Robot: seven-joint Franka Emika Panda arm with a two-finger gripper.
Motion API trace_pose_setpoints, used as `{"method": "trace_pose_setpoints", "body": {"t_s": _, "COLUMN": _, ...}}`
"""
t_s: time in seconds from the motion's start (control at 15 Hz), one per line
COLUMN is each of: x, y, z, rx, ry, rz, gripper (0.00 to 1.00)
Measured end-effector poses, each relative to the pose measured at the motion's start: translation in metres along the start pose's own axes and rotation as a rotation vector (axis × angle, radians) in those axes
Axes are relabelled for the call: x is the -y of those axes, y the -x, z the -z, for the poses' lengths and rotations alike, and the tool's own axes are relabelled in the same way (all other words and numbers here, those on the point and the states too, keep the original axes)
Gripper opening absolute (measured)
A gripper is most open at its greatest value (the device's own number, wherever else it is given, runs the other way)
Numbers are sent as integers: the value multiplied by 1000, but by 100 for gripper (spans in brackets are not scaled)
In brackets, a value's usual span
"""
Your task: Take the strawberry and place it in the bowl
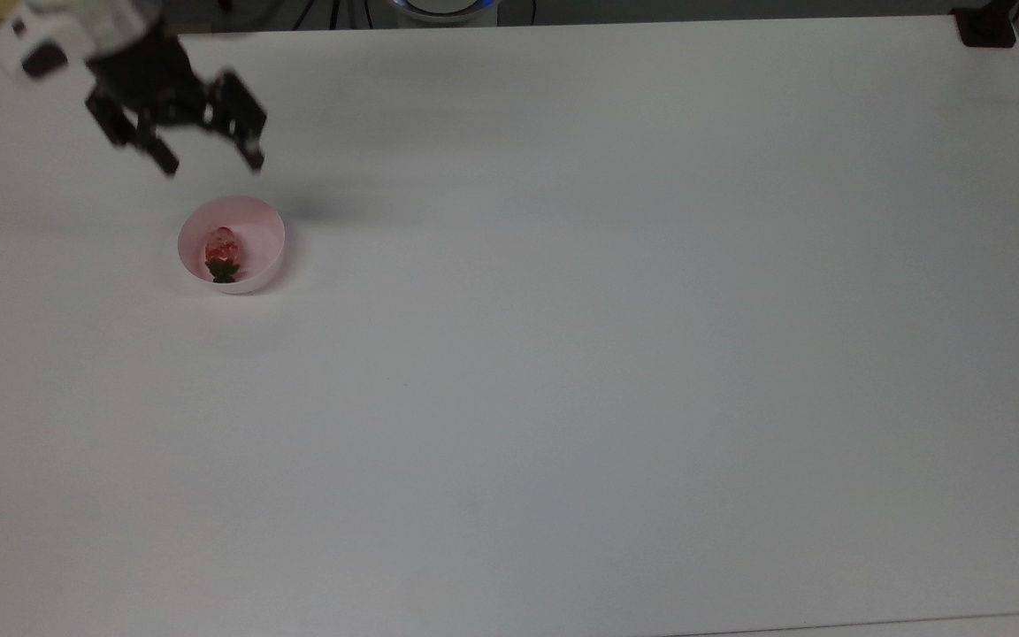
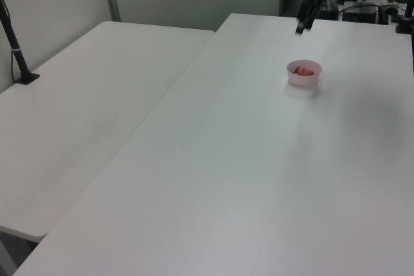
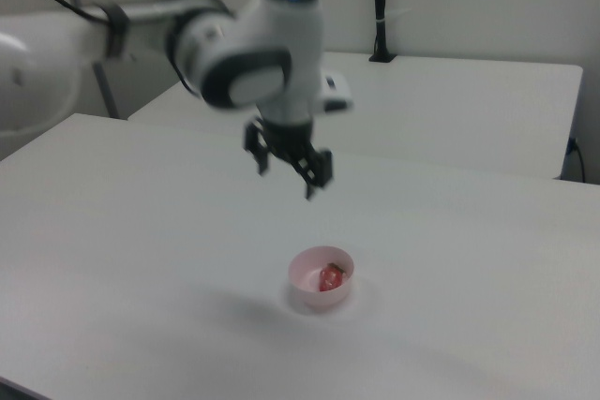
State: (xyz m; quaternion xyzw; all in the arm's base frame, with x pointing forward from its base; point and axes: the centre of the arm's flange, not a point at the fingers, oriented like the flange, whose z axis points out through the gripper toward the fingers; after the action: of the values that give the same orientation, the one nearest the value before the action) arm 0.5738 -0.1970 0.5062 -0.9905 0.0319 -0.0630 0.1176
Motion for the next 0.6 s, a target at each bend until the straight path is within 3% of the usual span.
{"method": "trace_pose_setpoints", "body": {"t_s": 0.27, "x": 48, "y": 33, "z": 104, "rx": 68, "ry": -39, "rz": -34, "gripper": 100}}
{"method": "trace_pose_setpoints", "body": {"t_s": 0.6, "x": 122, "y": 58, "z": 137, "rx": 115, "ry": 30, "rz": -135, "gripper": 100}}
